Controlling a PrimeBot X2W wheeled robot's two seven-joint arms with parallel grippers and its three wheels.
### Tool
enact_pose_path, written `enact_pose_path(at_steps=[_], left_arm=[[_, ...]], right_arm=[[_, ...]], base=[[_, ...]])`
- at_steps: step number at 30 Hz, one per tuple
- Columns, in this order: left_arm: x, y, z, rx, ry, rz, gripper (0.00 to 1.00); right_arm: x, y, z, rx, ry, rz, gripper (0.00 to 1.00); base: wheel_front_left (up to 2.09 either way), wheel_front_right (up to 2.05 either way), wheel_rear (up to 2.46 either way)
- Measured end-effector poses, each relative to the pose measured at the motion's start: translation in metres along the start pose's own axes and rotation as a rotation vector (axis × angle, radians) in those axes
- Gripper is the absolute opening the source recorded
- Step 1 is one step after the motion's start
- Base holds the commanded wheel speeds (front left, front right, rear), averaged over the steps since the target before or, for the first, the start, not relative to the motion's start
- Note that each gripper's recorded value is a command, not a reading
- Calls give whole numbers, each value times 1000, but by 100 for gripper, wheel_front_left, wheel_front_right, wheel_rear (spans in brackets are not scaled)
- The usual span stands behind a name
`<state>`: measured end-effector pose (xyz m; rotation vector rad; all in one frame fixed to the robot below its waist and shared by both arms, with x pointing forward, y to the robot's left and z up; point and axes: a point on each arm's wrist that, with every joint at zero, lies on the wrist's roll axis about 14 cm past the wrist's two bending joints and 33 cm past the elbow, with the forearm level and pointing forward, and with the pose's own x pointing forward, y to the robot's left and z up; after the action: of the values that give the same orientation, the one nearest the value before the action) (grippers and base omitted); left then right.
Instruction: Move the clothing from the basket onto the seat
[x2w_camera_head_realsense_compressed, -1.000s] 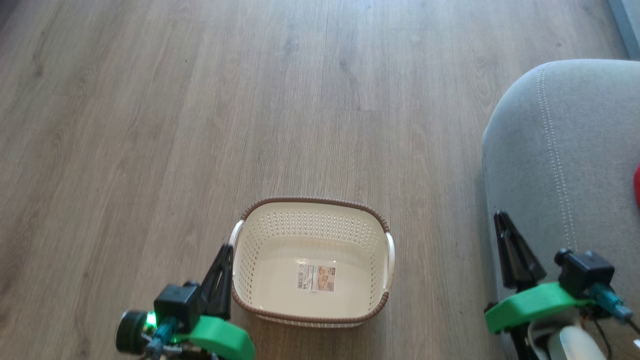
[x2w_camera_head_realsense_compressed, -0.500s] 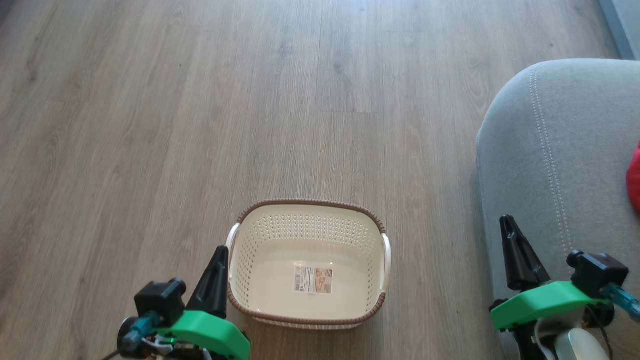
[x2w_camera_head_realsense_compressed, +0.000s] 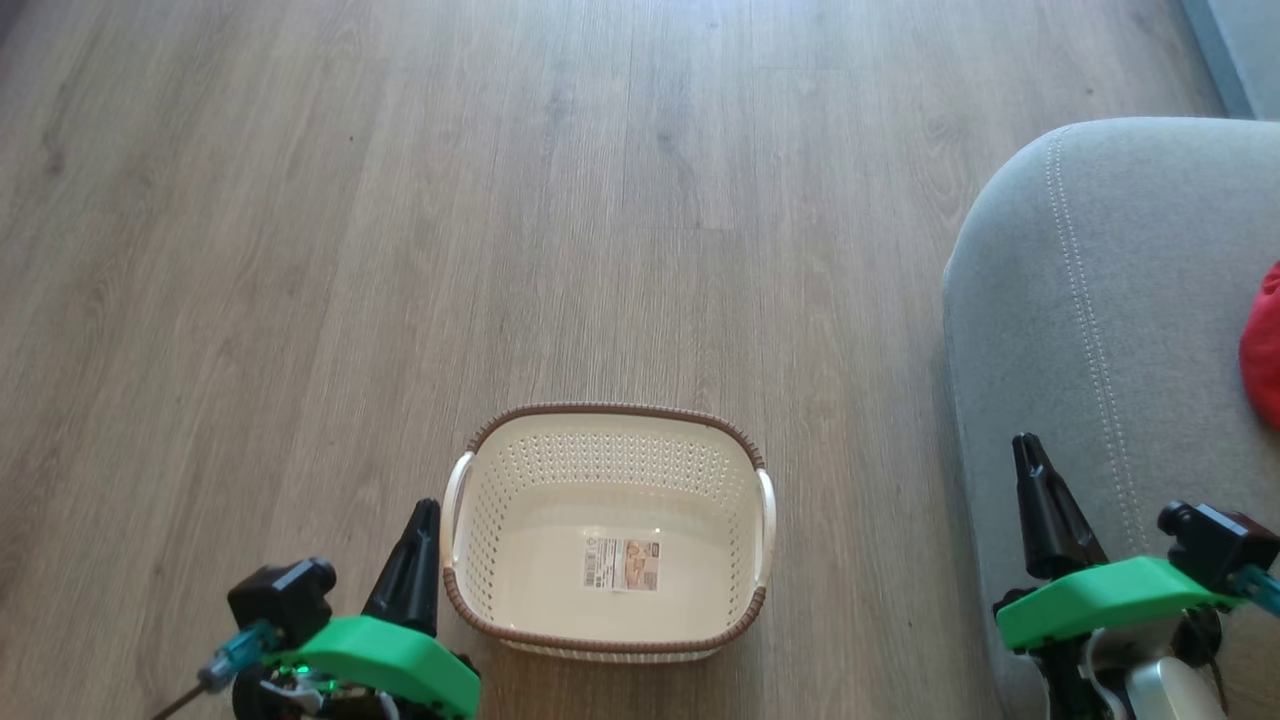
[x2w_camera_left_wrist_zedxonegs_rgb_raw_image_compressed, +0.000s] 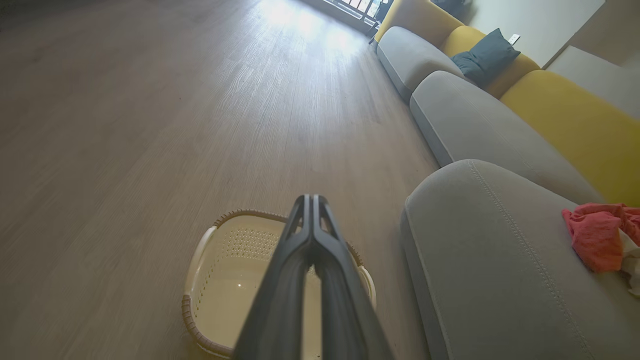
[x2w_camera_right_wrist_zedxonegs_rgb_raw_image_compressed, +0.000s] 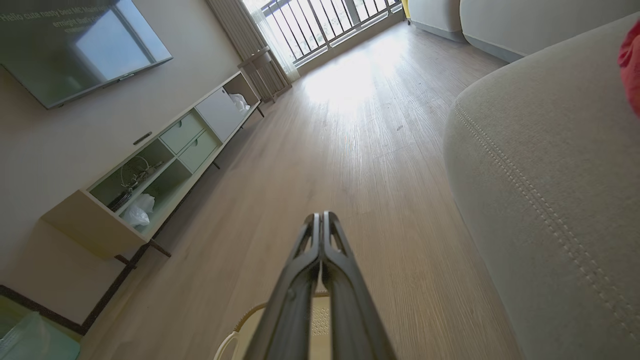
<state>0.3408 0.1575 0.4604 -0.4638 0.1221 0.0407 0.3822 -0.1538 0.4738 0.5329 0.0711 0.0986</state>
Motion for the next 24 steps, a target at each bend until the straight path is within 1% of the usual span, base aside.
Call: enact_pose_path(at_steps=[9,19,24], left_arm=[[3,5,2,-93,13,19,0],[7,4,3,-210,27,11,0],[8,10,2,-268,33,30,0]], right_arm=[[1,-6,5,85,-8,-26,0],[-2,-13,5,190,-4,-56,0],[-4,-16,6,244,-5,-69,0]], base=[[0,0,0],[0,0,0],[0,0,0]])
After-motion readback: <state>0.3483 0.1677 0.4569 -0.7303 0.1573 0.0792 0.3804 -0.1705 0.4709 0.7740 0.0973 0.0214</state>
